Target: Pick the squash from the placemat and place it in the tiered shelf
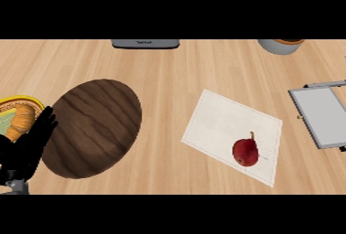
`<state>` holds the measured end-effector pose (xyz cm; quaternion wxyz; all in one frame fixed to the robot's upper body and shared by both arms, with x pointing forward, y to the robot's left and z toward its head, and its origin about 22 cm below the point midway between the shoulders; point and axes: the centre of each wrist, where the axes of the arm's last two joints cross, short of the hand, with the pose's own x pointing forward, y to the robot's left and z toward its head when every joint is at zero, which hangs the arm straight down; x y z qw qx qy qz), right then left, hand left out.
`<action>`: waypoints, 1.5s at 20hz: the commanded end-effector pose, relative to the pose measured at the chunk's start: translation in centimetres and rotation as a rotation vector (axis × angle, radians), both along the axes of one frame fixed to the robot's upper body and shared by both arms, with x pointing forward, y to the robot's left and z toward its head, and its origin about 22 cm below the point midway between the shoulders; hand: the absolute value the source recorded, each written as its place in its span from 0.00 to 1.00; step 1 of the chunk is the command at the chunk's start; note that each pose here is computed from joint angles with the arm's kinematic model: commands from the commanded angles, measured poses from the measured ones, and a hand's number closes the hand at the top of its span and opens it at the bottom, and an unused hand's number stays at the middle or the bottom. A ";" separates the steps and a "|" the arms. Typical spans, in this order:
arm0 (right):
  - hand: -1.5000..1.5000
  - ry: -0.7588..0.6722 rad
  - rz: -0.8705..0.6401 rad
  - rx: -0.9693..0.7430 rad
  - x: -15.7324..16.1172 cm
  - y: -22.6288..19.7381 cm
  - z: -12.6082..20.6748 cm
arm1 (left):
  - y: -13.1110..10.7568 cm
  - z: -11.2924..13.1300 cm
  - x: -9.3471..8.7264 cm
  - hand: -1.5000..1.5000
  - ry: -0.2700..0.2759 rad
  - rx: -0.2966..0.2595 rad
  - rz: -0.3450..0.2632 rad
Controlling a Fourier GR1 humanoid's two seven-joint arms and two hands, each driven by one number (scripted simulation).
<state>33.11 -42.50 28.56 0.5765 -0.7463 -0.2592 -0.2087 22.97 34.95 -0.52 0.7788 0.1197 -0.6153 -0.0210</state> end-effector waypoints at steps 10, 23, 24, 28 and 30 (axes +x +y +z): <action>0.00 -0.408 0.069 0.019 -4.9 3.7 4.1 | -0.3 1.2 -0.6 0.50 0.020 -0.008 -0.002; 0.00 -0.471 -0.082 -0.059 -19.8 10.2 7.2 | 2.9 0.2 -2.2 0.50 0.007 0.023 0.055; 0.00 -0.491 -0.075 -0.046 -20.6 10.6 8.0 | 1.2 -1.0 -2.1 0.50 0.040 0.009 0.055; 0.00 -0.455 -0.043 -0.057 -23.1 12.2 6.4 | 1.7 -0.9 -2.4 0.50 0.056 -0.001 0.072; 0.00 -0.442 -0.039 -0.046 -24.1 12.7 5.7 | 2.2 -0.7 -2.0 0.50 0.050 0.001 0.086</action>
